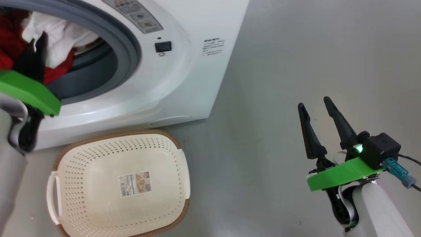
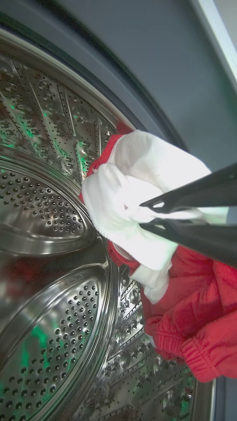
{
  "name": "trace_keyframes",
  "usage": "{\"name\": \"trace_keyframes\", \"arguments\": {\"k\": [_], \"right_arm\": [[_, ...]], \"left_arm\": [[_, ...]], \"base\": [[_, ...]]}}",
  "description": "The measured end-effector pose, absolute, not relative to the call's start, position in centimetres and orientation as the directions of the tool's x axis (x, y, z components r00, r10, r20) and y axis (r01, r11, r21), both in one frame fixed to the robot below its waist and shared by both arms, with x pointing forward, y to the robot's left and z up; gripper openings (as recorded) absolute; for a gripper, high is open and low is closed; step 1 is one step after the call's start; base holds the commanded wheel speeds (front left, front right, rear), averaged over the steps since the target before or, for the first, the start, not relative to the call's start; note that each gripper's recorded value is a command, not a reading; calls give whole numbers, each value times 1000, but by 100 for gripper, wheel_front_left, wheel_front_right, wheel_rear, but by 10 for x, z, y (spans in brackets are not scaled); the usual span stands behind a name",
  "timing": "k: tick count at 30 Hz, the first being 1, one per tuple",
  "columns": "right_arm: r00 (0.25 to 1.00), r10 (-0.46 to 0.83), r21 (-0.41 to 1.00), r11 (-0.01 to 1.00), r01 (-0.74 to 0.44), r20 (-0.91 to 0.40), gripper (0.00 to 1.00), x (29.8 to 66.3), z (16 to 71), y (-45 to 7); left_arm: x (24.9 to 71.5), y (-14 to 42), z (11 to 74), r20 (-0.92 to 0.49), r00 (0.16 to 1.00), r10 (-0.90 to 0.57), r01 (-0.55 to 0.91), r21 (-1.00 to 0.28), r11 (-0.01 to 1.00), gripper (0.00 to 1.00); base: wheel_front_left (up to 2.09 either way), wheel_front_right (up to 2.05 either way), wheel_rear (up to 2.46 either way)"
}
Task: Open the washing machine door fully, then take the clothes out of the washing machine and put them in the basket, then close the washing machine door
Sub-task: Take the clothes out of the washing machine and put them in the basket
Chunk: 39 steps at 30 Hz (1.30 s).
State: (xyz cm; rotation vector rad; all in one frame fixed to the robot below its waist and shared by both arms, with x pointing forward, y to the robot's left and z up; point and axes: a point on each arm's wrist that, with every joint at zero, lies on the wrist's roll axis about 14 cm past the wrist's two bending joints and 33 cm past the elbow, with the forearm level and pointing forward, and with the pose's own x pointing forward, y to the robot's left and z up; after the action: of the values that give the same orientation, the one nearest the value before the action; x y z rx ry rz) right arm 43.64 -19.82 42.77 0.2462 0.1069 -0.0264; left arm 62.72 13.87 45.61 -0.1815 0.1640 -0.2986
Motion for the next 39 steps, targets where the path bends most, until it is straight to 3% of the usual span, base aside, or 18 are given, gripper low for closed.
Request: {"name": "trace_keyframes", "arguments": {"k": [16, 39], "right_arm": [[996, 13, 254, 967, 11, -93, 100, 430, 435, -188], [996, 33, 249, 968, -12, -80, 100, 416, 444, -179]], "left_arm": [[582, 161, 484, 26, 983, -182, 183, -217, 959, 0], [507, 182, 529, 190, 979, -68, 114, -242, 964, 0]], "base": [[0, 0, 0], [0, 0, 0]]}}
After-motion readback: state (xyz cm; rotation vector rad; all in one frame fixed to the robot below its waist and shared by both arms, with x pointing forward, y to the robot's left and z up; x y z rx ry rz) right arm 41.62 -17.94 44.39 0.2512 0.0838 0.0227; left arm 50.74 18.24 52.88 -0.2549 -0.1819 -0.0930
